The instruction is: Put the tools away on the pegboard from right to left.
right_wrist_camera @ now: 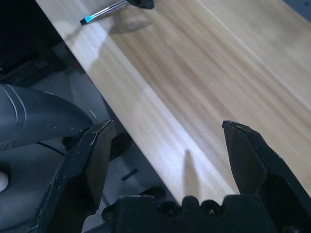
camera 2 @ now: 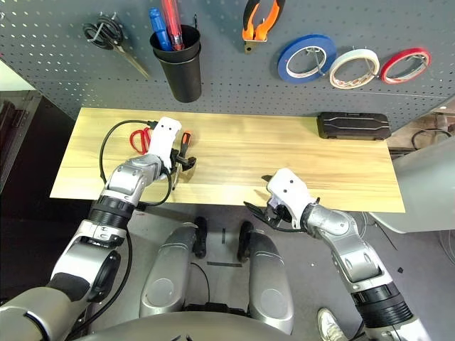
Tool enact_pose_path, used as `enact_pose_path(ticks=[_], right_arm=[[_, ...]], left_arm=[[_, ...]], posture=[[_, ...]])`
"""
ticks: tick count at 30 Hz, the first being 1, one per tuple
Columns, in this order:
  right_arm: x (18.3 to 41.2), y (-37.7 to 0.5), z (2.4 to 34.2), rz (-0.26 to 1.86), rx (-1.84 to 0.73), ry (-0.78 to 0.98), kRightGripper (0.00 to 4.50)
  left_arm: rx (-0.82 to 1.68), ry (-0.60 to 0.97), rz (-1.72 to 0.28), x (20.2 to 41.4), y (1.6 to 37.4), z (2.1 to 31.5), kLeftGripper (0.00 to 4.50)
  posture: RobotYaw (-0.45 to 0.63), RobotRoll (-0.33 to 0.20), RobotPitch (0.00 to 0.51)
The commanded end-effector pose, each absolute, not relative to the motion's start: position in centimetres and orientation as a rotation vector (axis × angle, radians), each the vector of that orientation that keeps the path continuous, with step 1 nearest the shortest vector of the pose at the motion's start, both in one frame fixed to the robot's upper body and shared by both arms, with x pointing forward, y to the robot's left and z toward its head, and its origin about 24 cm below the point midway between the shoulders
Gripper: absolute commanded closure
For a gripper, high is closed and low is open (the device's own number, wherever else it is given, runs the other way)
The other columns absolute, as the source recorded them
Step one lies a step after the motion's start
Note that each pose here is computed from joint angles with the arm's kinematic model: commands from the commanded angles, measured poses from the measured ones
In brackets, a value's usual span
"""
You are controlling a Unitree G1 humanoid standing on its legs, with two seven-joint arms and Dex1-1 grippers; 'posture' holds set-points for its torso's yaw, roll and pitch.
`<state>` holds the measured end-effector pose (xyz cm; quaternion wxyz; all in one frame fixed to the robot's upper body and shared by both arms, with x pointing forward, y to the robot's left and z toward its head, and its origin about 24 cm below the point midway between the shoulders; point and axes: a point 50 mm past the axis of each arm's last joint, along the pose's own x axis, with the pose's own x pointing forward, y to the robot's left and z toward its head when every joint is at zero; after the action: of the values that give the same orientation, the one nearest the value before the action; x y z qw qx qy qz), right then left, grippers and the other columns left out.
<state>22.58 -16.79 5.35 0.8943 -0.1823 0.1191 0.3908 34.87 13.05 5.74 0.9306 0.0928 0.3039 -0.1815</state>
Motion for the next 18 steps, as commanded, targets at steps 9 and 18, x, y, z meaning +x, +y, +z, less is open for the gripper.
enact_pose_path(ticks=[9,18], right_arm=[[21.3,-16.3,4.9,0.806,-0.368,0.282,0.03],[21.5,-16.2,4.9,0.811,-0.37,0.282,0.0]], left_arm=[[0.188,0.65,-0.335,36.0,12.8,4.4,0.0],[0.207,0.641,-0.297,36.2,13.3,3.9,2.53]], posture=[[-0.03,0.0,0.409],[-0.01,0.0,0.405]])
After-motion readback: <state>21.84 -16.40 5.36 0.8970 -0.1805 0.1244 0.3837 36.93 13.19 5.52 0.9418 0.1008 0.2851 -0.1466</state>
